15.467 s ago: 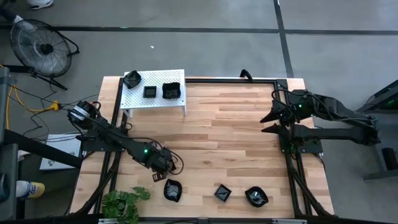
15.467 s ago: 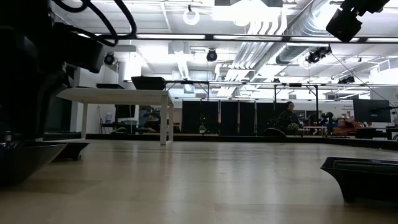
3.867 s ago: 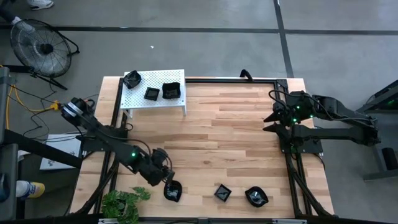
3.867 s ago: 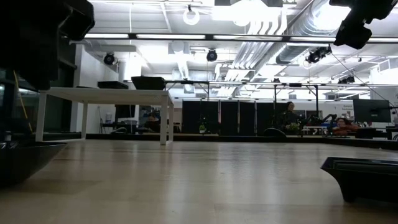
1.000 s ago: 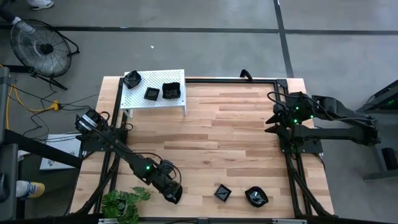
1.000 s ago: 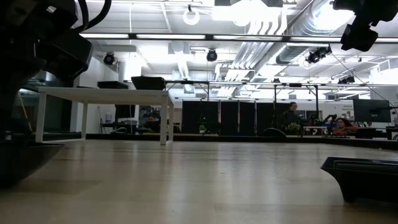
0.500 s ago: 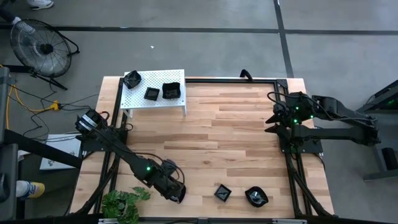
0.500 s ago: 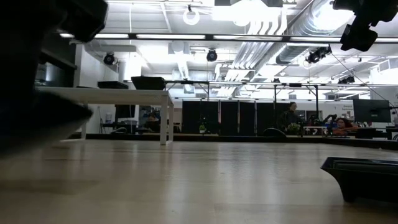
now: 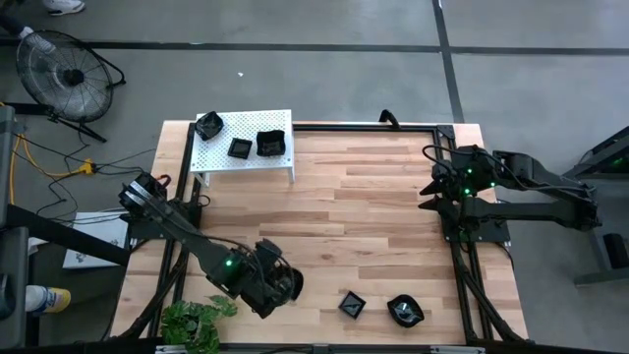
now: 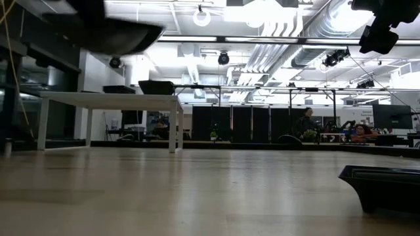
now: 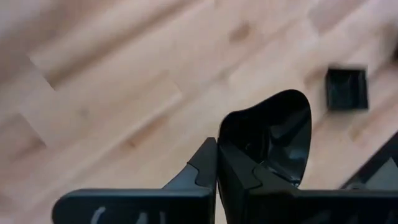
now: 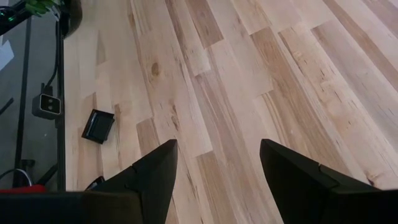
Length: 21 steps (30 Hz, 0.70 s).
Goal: Pick & Place Mini shaped plates
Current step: Stack the black leaf shaped plate on top of the black leaf shaped plate on the shelf
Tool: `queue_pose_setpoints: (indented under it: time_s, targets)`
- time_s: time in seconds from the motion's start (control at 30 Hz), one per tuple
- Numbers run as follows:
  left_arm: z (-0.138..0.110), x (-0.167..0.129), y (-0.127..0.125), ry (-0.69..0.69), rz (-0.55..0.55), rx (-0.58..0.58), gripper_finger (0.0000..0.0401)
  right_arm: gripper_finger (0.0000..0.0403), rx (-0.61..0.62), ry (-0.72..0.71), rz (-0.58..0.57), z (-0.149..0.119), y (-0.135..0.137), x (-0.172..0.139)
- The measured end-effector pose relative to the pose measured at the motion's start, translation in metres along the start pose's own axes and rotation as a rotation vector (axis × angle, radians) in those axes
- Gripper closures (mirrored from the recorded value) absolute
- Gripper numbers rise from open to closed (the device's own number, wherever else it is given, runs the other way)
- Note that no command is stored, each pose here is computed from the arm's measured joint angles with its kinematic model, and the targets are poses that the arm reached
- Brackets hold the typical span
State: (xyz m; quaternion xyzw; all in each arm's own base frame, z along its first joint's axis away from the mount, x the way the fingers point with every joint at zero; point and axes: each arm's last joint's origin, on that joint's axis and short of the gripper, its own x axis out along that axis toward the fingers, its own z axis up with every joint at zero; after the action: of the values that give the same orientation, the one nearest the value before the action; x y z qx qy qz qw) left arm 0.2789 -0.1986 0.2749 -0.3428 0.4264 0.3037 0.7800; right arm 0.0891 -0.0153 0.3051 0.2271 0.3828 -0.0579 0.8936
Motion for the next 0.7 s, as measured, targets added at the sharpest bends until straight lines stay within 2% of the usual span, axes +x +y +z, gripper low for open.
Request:
queue_pose_setpoints:
  time_s: [0.1,0.2,0.37,0.7]
  targets:
    - [0.012,-0.012,0.001,-0.076,0.043,0.008,0.0401,0.0178,0.000,0.000,0.000,0.000,0.000,0.000]
    - [0.027,-0.022,0.007,-0.085,0.102,0.024,0.0401,0.0178,0.000,0.000,0.000,0.000,0.000,0.000]
    - [0.061,-0.037,0.024,-0.096,0.128,0.076,0.0401,0.0178,0.000,0.000,0.000,0.000,0.000,0.000]
    - [0.120,-0.091,0.090,-0.117,0.199,0.117,0.0401,0.0178,0.000,0.000,0.000,0.000,0.000,0.000]
